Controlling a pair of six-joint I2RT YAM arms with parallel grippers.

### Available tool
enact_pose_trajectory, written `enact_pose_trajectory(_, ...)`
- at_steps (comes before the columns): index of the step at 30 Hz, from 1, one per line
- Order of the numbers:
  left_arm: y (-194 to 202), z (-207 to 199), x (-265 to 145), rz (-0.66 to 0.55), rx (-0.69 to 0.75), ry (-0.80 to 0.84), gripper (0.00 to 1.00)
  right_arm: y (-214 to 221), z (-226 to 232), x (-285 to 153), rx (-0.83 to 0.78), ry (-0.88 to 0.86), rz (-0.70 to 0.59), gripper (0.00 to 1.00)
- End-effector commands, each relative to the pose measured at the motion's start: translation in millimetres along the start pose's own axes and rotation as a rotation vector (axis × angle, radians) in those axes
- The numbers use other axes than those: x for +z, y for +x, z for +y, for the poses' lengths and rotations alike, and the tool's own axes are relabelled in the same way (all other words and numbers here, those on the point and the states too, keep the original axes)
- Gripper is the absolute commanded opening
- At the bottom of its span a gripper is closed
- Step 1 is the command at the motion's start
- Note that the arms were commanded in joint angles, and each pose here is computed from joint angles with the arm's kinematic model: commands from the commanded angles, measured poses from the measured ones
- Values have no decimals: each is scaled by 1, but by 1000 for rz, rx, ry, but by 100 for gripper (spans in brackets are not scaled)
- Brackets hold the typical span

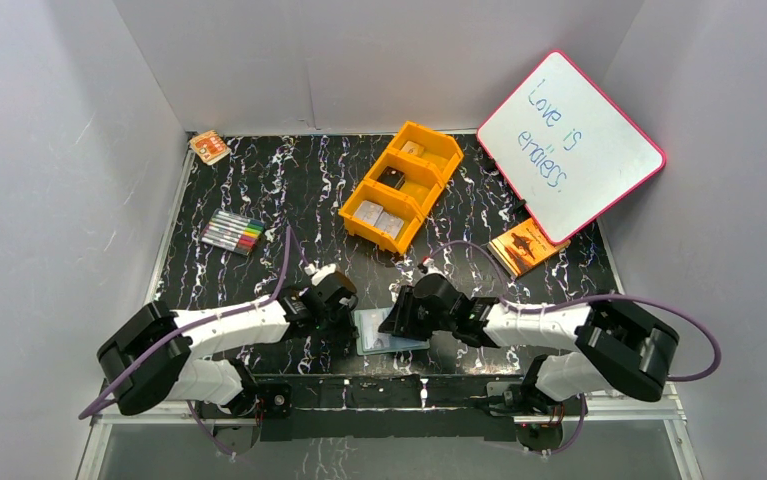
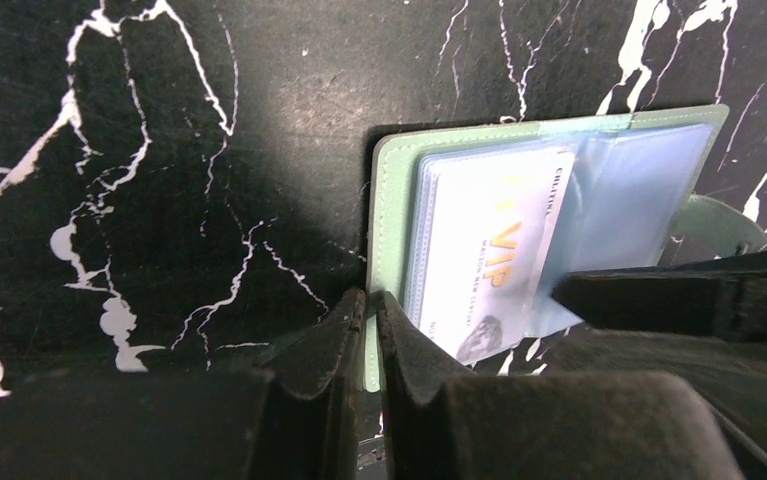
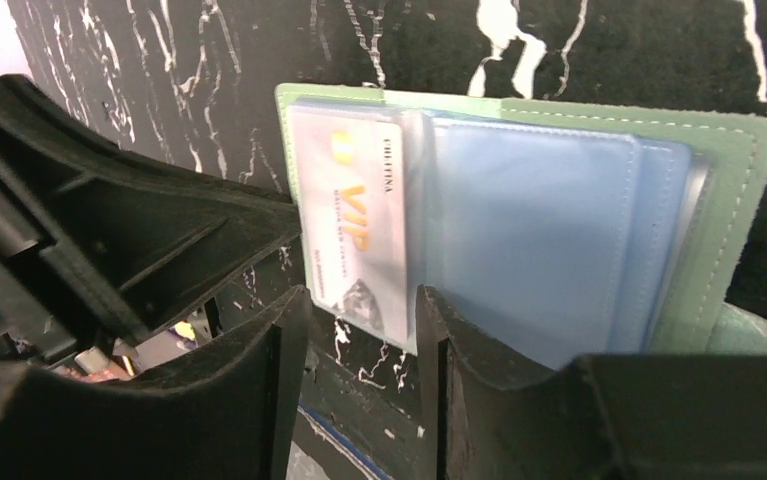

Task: Put the credit cards into the card holder
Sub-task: Insert the credit card into the card holder, then close the card holder at the center of the board.

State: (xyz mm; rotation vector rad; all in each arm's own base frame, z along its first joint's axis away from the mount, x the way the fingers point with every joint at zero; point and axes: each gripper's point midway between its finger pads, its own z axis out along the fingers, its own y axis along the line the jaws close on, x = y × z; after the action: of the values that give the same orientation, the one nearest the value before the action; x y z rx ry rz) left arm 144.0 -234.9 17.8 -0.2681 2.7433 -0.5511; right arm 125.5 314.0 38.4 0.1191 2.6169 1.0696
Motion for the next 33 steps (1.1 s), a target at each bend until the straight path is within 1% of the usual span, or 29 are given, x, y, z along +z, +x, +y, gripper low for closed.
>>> enact_pose_trajectory(1, 6, 25, -7, 2, 20, -83, 8, -17, 20, -20, -71, 13, -51, 55)
enact_pose_trajectory(3, 4, 24, -9, -8, 19, -85, 8, -21, 16, -30, -94, 67, -59, 59)
enact_pose_trajectory(7, -1, 23, -16, -27, 19, -80, 8, -33, 11, -56, -167, 151, -101, 63)
enact_pose_trajectory(10, -4, 21, -21, -45, 15, -70, 9, -43, -9, -74, -248, 274, -126, 70)
enact_pose_trajectory(13, -8, 18, -28, -63, 8, -55, 10, -46, -31, -82, -322, 399, -101, 77)
enact_pose_trajectory(16, -11, 18, -33, -79, 4, -48, 13, -41, -44, -77, -359, 440, -58, 78)
enact_pose_trajectory(20, -12, 22, -38, -91, -3, -52, 15, -42, -61, -69, -345, 506, -44, 77)
enact_pose_trajectory(22, -11, 24, -39, -89, -7, -53, 16, -43, -68, -65, -343, 528, -41, 75)
enact_pose_trajectory(24, -9, 27, -39, -88, -10, -55, 16, -45, -70, -61, -343, 534, -46, 70)
enact_pose_trajectory(30, -5, 36, -36, -83, -17, -70, 16, -58, -68, -53, -349, 523, -87, 51)
enact_pose_trajectory(32, -3, 38, -34, -80, -19, -76, 16, -61, -70, -49, -354, 525, -90, 40)
enact_pose_trajectory(33, -3, 40, -34, -79, -19, -78, 16, -62, -69, -49, -360, 522, -91, 33)
